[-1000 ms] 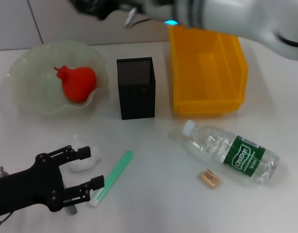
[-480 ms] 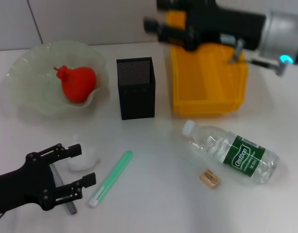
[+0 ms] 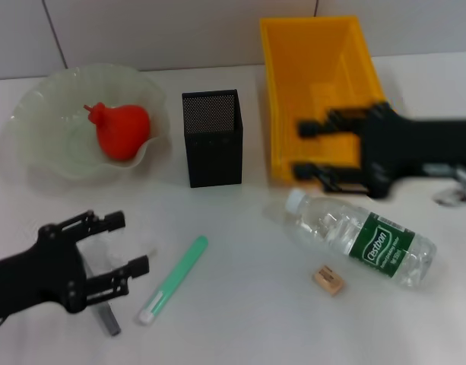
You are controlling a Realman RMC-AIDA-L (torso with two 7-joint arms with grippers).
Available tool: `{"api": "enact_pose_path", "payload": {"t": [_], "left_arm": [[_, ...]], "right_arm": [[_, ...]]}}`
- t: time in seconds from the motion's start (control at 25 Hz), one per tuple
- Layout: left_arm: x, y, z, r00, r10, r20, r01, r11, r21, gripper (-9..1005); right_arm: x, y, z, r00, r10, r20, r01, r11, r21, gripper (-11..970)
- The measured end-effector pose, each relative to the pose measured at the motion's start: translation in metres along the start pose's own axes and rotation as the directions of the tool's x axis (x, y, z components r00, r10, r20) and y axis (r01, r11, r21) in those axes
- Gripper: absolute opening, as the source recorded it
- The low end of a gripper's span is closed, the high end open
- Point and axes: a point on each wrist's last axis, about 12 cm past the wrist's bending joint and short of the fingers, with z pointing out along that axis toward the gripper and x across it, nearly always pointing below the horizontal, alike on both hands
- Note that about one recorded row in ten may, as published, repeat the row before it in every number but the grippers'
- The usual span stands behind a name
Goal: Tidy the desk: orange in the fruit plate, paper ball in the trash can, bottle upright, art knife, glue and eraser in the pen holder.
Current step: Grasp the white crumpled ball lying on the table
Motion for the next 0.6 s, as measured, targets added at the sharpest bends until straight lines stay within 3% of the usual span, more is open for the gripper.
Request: {"api": "enact_pose_path", "payload": {"t": [0.04, 0.12, 0.24, 0.44, 0.6], "left_arm": [[-0.006, 0.006, 0.005, 0.999, 0.034, -0.012, -0.034, 0.999, -0.002, 670], [-0.009, 0.008, 0.007, 0.999, 0.046, -0.019, -0.046, 0.999, -0.005, 669], [-0.019, 0.024, 0.015, 0.994, 0.082, -0.077, -0.085, 0.996, -0.035, 667], [-0.020, 0.039, 0.024, 0.982, 0.068, -0.173, -0.083, 0.994, -0.078, 664], [-0.019, 0.046, 0.028, 0.975, 0.057, -0.213, -0.081, 0.991, -0.107, 662]], "right_arm": [[0.013, 0.008, -0.020, 1.000, 0.026, 0.013, -0.026, 1.000, 0.010, 585], [0.019, 0.012, -0.029, 0.999, 0.036, 0.028, -0.036, 0.999, 0.021, 585], [0.047, 0.032, -0.063, 0.995, 0.038, 0.093, -0.047, 0.995, 0.091, 585], [0.068, 0.047, -0.084, 0.991, 0.045, 0.129, -0.068, 0.982, 0.179, 585], [0.072, 0.049, -0.090, 0.989, 0.051, 0.135, -0.078, 0.977, 0.198, 586]]}}
